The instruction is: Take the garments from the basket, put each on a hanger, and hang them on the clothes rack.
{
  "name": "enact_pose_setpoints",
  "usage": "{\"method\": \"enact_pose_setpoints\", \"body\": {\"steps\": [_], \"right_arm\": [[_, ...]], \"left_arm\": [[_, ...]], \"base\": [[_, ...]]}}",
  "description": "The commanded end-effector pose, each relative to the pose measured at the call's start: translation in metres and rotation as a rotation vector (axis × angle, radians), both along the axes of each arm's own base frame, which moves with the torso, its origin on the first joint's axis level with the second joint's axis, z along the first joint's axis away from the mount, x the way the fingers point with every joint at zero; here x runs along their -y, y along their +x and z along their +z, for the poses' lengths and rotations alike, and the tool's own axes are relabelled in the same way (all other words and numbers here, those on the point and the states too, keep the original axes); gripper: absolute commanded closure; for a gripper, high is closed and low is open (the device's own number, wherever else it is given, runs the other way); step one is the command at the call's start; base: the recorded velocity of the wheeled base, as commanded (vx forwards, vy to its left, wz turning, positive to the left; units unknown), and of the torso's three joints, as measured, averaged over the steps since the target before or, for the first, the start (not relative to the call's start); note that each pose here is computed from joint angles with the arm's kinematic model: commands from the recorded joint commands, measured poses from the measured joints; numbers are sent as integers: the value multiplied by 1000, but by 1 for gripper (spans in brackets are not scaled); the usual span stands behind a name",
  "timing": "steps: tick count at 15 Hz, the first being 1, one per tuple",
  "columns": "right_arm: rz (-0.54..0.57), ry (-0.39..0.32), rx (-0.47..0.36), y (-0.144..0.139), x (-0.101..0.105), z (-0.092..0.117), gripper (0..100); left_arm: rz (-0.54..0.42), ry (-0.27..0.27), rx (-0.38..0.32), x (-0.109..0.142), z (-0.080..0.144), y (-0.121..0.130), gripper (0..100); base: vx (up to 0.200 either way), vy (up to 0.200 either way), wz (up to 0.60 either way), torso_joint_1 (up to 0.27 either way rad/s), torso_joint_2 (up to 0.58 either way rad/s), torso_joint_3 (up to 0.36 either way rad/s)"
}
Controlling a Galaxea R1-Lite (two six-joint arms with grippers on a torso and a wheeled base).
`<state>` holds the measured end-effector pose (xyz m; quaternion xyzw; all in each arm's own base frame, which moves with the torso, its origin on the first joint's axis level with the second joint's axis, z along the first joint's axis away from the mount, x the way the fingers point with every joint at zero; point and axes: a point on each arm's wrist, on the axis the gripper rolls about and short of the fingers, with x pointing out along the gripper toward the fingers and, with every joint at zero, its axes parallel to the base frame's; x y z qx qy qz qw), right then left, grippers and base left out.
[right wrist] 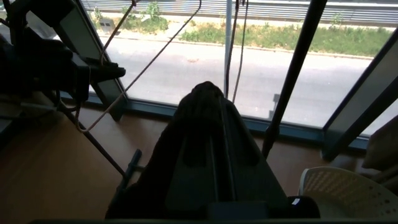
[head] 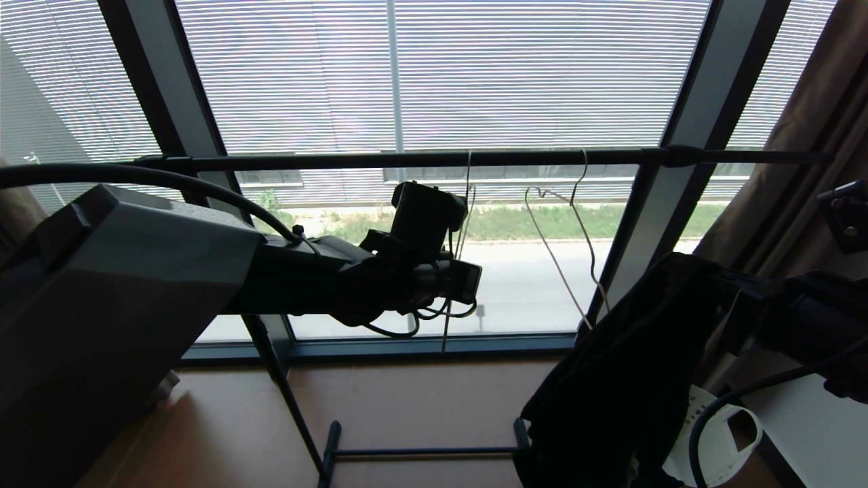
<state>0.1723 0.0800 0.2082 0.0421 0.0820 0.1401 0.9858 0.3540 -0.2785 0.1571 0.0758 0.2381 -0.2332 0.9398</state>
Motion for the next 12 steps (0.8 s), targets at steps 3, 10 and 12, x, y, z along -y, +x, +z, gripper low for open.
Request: {"method": "enact_pose_setpoints", "body": {"steps": [3, 10, 12], "right_arm": [[1, -2, -4, 0, 0, -1, 100], [1, -2, -4, 0, 0, -1, 100], [-1, -2, -4, 0, 0, -1, 100]], "left_arm": [[0, -3, 6, 1, 2, -1, 100], [20, -11, 34, -4, 15, -5, 100], [16, -19, 47, -9, 27, -14, 100]], "base": [[0, 0, 0, 0, 0, 0], [0, 0, 0, 0, 0, 0], [0, 0, 0, 0, 0, 0]]}}
